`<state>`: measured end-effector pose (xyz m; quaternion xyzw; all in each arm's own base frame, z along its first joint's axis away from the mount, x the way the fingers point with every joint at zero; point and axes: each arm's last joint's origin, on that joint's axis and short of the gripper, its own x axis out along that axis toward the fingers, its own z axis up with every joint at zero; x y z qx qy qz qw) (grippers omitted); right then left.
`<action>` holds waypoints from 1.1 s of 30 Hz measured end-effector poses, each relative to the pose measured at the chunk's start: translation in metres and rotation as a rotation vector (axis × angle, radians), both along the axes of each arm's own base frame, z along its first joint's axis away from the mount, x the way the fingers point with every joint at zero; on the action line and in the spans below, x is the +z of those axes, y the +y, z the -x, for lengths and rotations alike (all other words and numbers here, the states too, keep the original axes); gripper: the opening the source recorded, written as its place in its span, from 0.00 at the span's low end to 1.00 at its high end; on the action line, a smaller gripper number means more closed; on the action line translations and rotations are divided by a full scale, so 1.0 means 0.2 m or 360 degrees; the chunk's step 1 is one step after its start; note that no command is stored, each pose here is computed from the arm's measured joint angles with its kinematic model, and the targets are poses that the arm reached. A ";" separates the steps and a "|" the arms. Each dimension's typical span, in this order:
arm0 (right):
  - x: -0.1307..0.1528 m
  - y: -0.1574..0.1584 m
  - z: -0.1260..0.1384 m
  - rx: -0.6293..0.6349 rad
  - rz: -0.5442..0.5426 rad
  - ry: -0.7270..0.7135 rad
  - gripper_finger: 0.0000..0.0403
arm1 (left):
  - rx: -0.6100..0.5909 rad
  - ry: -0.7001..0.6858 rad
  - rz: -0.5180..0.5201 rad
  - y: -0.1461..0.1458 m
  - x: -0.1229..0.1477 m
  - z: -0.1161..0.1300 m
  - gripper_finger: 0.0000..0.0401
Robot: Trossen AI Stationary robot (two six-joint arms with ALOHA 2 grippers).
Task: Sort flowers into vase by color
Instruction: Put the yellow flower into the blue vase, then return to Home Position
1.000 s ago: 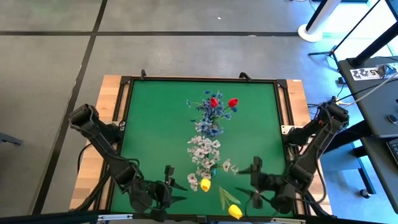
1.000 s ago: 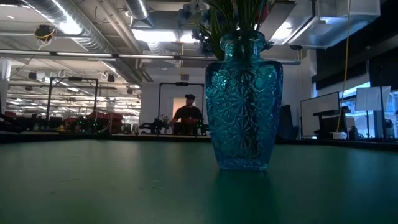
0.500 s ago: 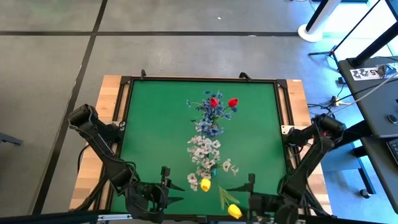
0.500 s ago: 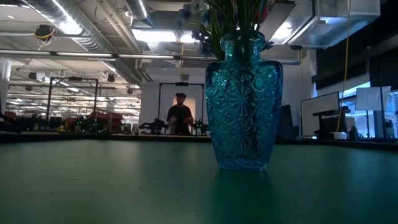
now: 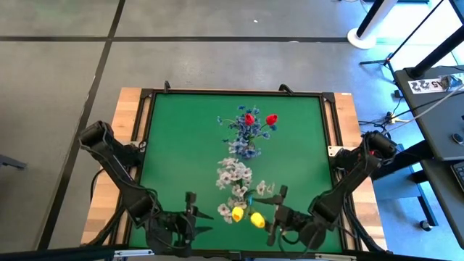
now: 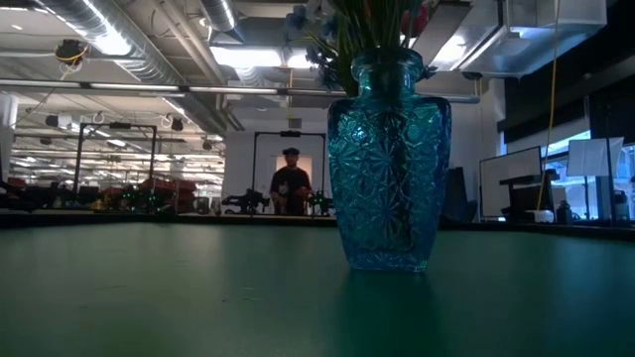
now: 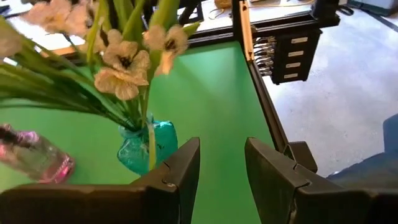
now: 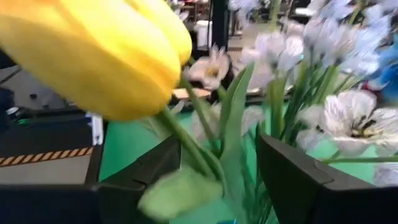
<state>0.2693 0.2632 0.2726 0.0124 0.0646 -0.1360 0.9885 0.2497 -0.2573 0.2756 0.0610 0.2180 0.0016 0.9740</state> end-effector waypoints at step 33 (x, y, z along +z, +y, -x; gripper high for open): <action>-0.58 -0.67 0.40 -0.0243 -0.0150 0.0920 0.20 | 0.0709 0.0054 0.0355 0.89 -0.47 0.25 0.31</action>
